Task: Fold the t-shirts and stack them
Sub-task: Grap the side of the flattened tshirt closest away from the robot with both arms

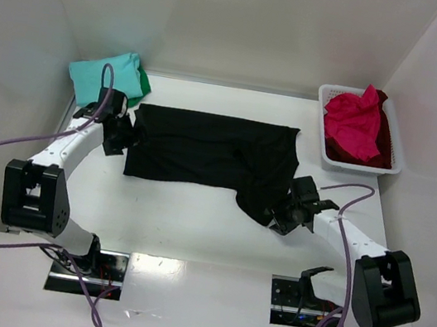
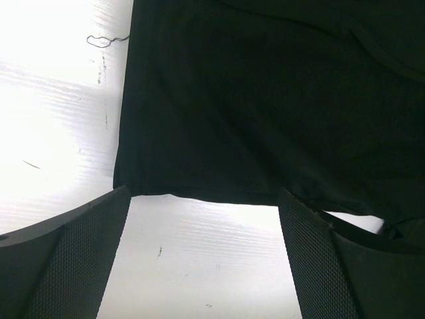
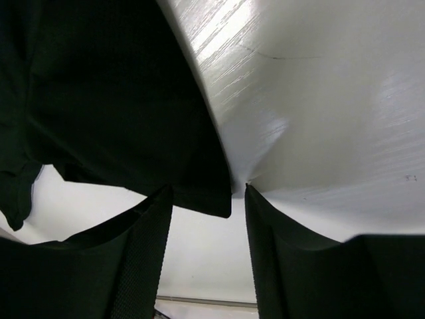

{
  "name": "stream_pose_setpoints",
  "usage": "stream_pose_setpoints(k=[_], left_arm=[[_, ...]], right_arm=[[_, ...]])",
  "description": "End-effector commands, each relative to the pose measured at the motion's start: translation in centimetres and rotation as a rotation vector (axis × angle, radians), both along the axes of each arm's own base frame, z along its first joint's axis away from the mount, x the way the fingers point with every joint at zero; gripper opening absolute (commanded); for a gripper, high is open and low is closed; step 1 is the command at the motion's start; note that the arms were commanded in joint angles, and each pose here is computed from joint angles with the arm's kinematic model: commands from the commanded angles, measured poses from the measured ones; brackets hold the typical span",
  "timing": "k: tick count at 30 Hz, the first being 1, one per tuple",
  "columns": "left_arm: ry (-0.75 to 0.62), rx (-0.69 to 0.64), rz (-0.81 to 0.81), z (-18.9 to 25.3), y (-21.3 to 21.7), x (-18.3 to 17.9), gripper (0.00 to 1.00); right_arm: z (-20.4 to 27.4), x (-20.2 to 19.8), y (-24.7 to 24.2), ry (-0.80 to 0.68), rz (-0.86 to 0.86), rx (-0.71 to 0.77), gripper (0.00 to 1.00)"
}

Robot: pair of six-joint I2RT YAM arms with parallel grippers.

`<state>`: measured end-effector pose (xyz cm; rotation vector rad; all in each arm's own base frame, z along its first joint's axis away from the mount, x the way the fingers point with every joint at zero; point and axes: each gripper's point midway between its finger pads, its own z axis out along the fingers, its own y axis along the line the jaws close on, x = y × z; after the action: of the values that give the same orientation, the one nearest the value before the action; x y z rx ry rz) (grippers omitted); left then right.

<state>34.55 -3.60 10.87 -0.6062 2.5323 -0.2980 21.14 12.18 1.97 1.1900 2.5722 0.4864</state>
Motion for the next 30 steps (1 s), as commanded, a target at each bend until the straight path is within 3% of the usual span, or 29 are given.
stream_pose_setpoints(k=[1, 8, 18, 30], left_arm=[[-0.023, 0.000, -0.025, 0.4, 0.0, 1.1, 0.99], [-0.006, 0.019, 0.047, -0.2, 0.8, 0.7, 0.98], [0.036, -0.090, 0.157, -2.6, -0.1, -1.7, 0.87], [0.138, -0.011, 0.212, -5.6, 1.4, -3.4, 0.69]], right_arm=[[0.0, 1.0, 0.4, -0.032, 0.004, -0.006, 0.52], [-0.6, 1.3, 0.4, -0.025, 0.032, -0.022, 0.32], [-0.3, 1.5, 0.2, -0.041, 0.025, -0.031, 0.02], [1.9, 1.0, -1.9, -0.104, -0.051, -0.038, 0.00]])
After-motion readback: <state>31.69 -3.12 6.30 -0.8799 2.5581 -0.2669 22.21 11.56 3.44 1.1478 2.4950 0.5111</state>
